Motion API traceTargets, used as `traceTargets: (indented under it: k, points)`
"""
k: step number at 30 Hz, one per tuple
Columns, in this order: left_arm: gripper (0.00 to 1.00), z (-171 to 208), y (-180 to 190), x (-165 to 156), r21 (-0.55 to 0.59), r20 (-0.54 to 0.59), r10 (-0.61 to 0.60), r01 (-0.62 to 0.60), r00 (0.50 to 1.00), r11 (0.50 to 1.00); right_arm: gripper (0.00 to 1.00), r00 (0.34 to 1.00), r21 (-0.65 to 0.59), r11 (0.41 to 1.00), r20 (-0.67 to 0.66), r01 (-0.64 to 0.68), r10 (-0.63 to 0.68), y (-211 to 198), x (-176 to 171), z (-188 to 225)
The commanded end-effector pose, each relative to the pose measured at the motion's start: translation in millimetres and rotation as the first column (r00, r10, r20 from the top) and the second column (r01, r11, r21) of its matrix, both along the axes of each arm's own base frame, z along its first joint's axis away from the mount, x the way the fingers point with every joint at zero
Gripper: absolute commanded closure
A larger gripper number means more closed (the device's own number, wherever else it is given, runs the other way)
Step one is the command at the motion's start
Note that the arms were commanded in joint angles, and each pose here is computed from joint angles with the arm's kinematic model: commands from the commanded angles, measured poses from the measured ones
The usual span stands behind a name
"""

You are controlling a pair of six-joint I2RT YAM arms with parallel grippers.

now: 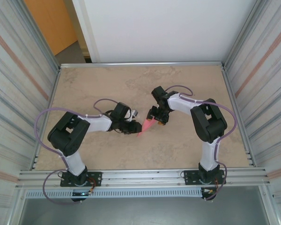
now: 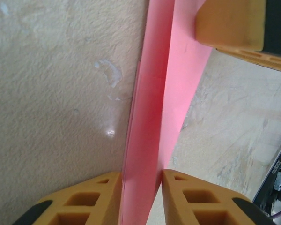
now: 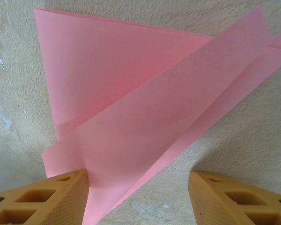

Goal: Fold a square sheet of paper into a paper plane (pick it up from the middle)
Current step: Fold the wing for the fifth time at the center of the table.

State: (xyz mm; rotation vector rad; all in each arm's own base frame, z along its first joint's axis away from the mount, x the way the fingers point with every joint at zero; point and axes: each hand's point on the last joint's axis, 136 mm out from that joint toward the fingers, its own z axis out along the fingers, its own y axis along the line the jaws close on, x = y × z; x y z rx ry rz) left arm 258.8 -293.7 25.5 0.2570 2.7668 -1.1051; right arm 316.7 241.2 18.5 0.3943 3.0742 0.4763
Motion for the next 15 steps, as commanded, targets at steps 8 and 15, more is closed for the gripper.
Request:
traceTargets:
  k: [8,15]
  points:
    - [0.75,-16,5,0,0.059,-0.027,0.002,0.000,1.000,0.998,0.42,0.995,-0.124,0.992,-0.099,0.018,-0.030,-24,-21,-53]
    - [0.77,-27,8,-3,0.086,-0.062,0.005,0.001,0.998,0.996,0.43,0.992,-0.140,0.990,-0.120,0.016,-0.033,-28,-28,-61]
